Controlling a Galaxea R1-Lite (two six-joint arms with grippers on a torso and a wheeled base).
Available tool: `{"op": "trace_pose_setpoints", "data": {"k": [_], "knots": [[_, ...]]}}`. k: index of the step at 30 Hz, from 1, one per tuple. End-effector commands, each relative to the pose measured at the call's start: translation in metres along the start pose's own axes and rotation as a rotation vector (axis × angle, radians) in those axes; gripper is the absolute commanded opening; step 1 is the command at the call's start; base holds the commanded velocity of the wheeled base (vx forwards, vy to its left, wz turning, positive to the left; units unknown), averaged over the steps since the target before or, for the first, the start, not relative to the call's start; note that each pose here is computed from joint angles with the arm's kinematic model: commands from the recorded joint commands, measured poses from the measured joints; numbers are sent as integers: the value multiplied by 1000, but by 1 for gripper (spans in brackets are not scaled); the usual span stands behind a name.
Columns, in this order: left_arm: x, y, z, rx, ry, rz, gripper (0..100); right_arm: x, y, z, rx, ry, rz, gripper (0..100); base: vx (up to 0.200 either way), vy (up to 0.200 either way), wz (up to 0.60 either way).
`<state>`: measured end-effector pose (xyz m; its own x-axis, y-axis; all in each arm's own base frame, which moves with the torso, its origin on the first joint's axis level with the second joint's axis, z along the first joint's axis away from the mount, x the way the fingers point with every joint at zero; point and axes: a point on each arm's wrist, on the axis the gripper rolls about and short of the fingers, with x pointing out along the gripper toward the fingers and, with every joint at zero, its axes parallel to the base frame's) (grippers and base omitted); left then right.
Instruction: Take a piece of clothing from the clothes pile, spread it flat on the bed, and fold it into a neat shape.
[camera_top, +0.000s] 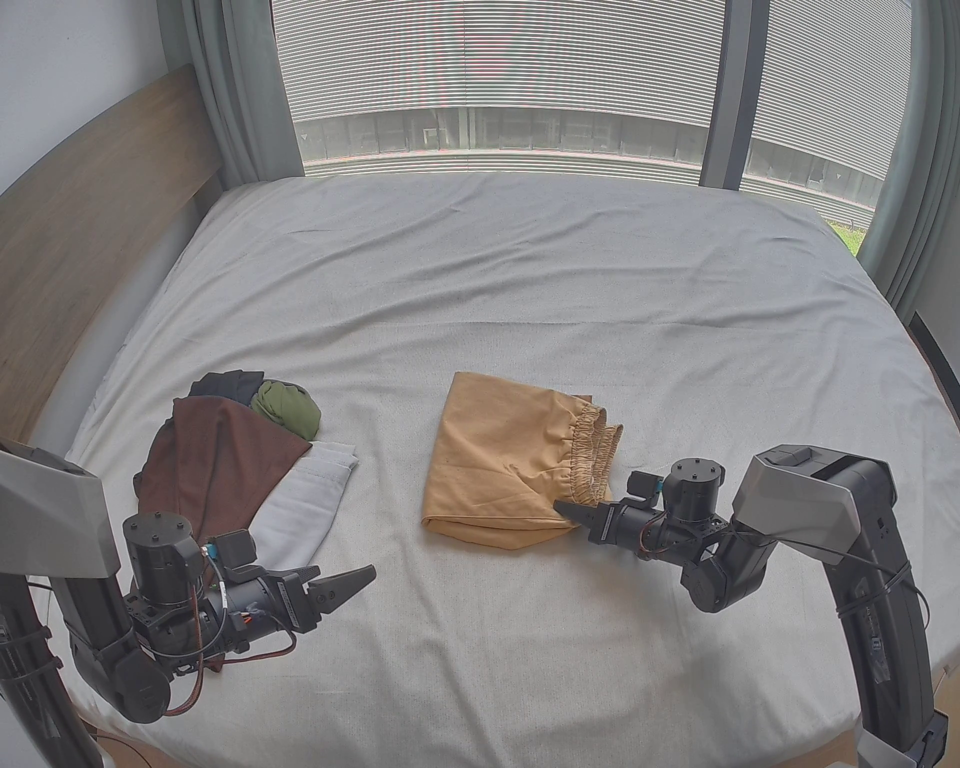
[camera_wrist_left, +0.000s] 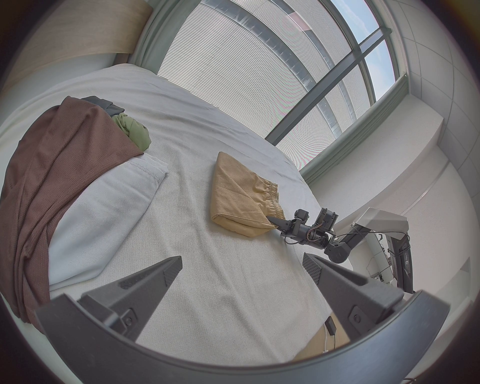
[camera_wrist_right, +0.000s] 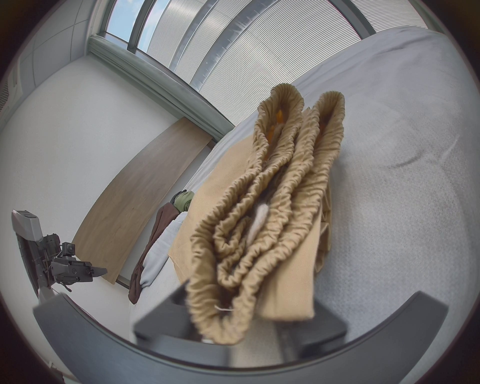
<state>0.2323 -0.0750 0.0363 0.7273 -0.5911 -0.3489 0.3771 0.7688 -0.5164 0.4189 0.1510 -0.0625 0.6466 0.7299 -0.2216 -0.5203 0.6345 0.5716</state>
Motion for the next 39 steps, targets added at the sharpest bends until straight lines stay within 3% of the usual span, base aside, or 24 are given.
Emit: {"op": "trace_pose_setpoints", "data": {"k": [1,8,12,15,18,22,24,27,32,34,39], "knots": [[0,0,0,0,-2,1,100,0,3,-2,-2,-5,-5,100,0,0,0],[0,1,1,0,-4,4,100,-31,36,-11,21,73,-17,100,0,0,0],[0,1,1,2,-7,2,100,-53,71,-21,15,150,6,100,0,0,0],[0,1,2,1,-9,4,100,-69,108,-19,-12,177,69,100,0,0,0],[0,2,2,0,-13,8,100,-79,134,-8,-33,168,138,100,0,0,0],[0,3,3,0,-14,9,100,-78,159,28,-36,56,216,100,0,0,0],[0,3,3,0,-14,9,100,-69,157,43,-42,7,227,100,0,0,0],[0,3,3,1,-14,9,100,-52,129,53,-30,-28,183,100,0,0,0],[0,3,3,1,-14,9,100,-27,98,43,-8,-17,143,100,0,0,0],[0,3,3,1,-14,9,100,-9,68,32,8,-20,107,100,0,0,0],[0,3,3,1,-16,9,100,0,42,23,28,-13,70,100,0,0,0]]}}
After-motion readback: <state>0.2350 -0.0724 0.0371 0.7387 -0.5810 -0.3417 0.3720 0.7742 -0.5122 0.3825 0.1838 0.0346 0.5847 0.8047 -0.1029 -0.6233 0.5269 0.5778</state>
